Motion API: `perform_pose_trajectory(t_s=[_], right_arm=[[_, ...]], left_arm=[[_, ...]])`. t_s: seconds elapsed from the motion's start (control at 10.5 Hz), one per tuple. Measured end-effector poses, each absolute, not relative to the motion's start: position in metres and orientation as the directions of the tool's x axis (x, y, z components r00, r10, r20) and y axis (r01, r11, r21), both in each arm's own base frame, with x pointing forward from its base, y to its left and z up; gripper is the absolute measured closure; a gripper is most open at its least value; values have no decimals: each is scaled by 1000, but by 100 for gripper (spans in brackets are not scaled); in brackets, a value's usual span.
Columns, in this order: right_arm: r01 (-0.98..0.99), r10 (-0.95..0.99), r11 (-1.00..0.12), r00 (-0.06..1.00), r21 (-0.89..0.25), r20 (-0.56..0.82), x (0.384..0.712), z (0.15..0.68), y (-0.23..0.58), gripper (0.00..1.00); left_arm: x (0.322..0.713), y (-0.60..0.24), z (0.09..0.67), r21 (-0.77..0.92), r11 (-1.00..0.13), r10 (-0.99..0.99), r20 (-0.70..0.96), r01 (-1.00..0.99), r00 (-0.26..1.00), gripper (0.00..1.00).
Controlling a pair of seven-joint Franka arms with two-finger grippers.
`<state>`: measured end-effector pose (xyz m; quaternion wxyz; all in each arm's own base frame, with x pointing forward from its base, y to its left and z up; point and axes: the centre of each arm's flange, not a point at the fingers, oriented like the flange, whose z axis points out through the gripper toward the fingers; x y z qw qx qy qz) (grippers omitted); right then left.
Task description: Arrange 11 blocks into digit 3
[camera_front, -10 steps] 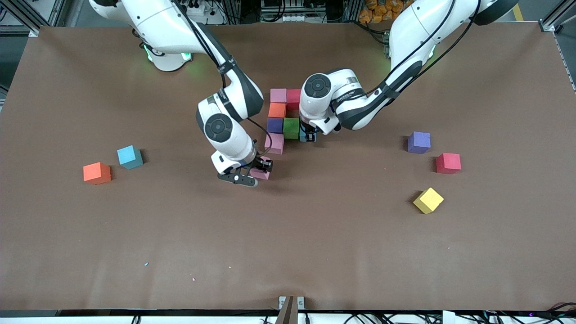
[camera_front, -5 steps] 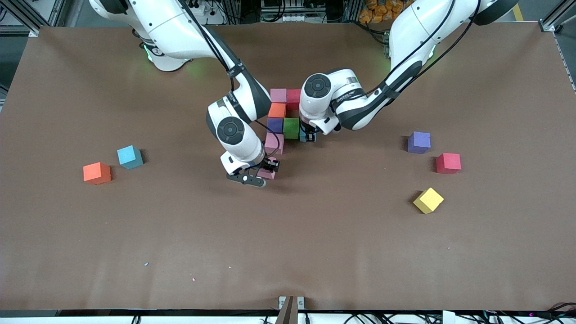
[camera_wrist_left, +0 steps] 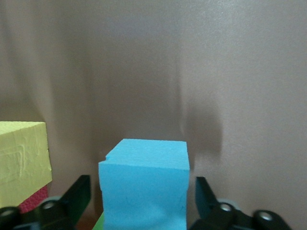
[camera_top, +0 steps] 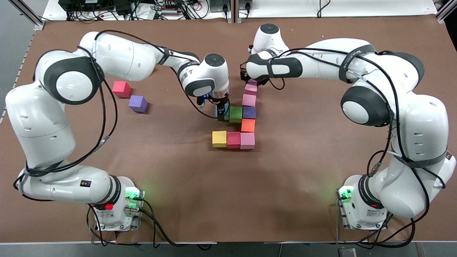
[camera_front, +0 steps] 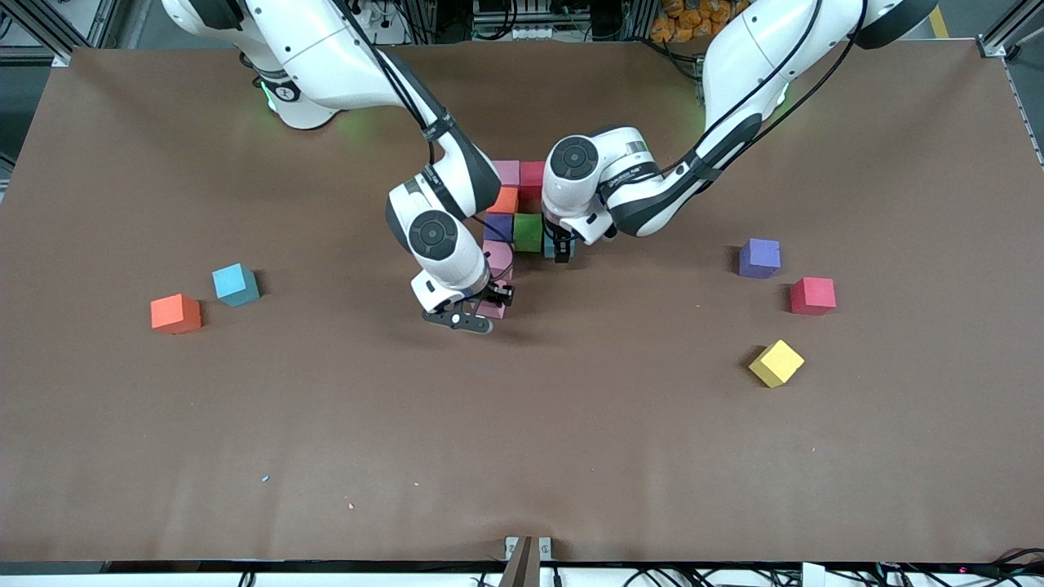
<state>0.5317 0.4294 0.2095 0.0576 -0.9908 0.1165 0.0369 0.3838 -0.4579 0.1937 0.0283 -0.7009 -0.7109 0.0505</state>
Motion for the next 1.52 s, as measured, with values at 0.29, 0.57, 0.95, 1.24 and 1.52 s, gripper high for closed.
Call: perform_pose_trajectory(t_s=[0.29,0.57,0.95,1.24,1.52], right_arm=[[-236,-227,-966,970,-104,-86,532,210,430,46],[-231,-223,-968,970,-92,-97,530,209,430,46],[-242,-233,-967,967,-81,-106,527,209,432,46],[-246,-237,-966,966,-78,-108,526,209,433,46],[-243,-234,-967,966,-74,-111,525,208,434,46]], left_arm=[[386,-460,197,-106,13,999,-36,994,-17,0],[385,-466,207,-94,4,999,-46,996,-8,0],[383,-470,231,-71,-14,1000,-23,997,12,0],[407,-450,266,-71,-17,1000,-9,997,16,0],[471,-395,303,-64,-34,999,4,997,35,0]])
